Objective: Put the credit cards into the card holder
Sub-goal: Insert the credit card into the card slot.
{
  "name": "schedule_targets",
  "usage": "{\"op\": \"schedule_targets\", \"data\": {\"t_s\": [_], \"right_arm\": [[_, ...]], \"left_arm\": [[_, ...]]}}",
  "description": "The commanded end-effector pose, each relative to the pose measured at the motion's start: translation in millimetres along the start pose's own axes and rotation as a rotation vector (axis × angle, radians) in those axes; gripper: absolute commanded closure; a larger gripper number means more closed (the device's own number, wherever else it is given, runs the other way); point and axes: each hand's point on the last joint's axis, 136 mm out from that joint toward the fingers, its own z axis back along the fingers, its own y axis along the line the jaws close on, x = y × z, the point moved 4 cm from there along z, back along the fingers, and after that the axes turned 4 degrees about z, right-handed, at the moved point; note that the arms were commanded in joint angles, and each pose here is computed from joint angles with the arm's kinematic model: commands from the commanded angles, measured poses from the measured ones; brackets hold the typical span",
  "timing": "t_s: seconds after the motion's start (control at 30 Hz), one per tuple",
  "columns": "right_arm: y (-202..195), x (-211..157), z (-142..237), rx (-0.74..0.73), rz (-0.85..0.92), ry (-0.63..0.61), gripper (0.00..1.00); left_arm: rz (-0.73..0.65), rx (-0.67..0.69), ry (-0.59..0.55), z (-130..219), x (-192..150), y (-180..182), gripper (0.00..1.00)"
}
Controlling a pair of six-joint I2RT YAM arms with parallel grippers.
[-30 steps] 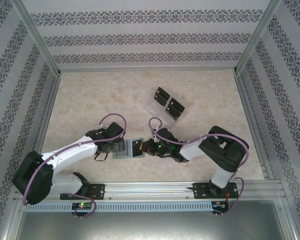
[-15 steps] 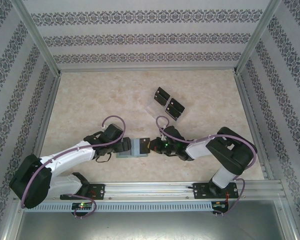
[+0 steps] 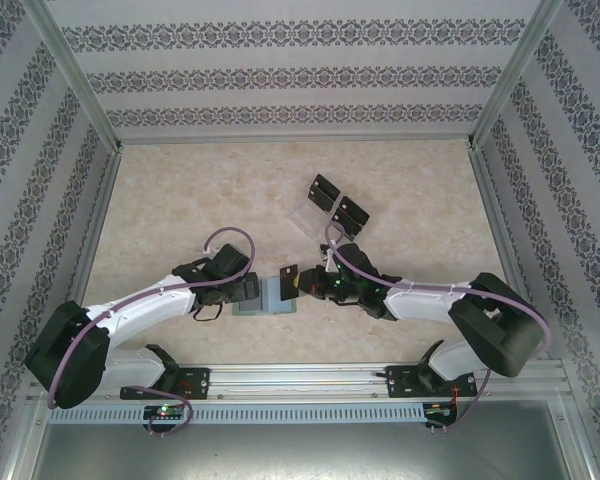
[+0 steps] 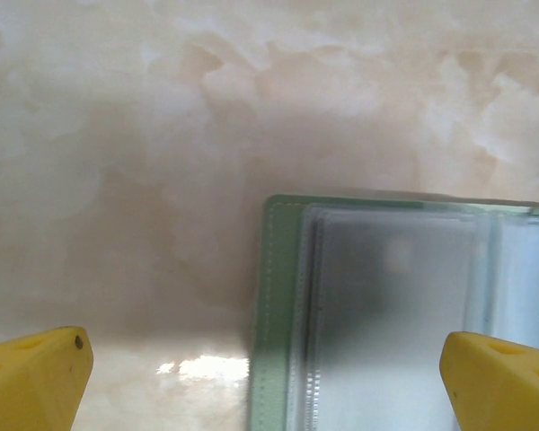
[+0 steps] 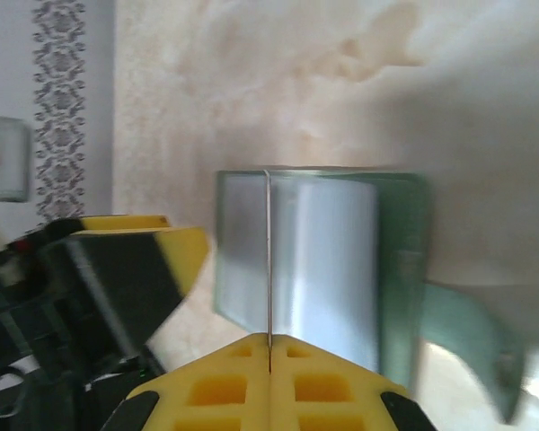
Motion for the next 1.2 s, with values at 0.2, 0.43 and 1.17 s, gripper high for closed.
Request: {"op": "schedule_targets", "data": {"t_s": [0.2, 0.43, 1.17], "right_arm": [[18.0, -3.3, -24.5, 0.046, -0.002, -0.002, 1.0], [4.9, -11.5, -37.3, 0.04, -0.009, -0.028, 1.0], [-12.0, -19.7, -52.6, 0.051, -0.019, -0.032, 1.0]], "left_arm": [[-0.074, 0.109, 0.01, 0.5, -0.1, 11.0, 0.0], [-0.085, 0.135, 0.035, -5.1, -10.1, 20.7, 0.0], [-0.081, 0.187, 0.071, -18.1, -23.8, 33.8, 0.0]]}}
